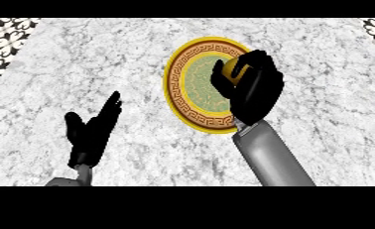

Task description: Pick the lemon from the placemat and place it in the plate

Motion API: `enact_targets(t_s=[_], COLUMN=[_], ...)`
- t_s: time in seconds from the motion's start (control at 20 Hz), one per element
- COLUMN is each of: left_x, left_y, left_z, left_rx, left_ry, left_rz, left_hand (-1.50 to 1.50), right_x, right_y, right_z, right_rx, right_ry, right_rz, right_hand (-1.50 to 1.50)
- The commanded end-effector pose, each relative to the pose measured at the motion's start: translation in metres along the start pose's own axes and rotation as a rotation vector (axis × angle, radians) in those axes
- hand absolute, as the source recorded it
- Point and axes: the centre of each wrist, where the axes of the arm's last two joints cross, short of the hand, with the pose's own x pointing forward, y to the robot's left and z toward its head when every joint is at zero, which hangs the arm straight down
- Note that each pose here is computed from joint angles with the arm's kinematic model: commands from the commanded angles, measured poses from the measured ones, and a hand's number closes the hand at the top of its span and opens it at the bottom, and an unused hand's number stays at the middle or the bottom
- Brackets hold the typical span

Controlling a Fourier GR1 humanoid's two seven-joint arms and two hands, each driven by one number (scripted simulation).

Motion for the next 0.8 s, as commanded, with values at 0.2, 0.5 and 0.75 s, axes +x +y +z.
enact_targets(t_s=[0.2, 0.5, 0.75], left_x=[-0.016, -0.011, -0.009], left_y=[0.003, 0.001, 0.013], left_z=[0.005, 0.005, 0.003], left_rx=[-0.012, 0.0, 0.003], left_ry=[0.06, 0.04, 0.038], left_rz=[0.021, 0.017, 0.007], left_hand=[0.0, 0.0, 0.0], right_x=[0.007, -0.013, -0.063], right_y=[0.016, 0.037, 0.057], right_z=[-0.017, -0.032, -0.015], right_rx=[-0.125, -0.145, 0.173], right_ry=[0.203, 0.212, 0.457], right_rz=[-0.012, -0.011, 0.19], right_hand=[1.5, 1.5, -1.5])
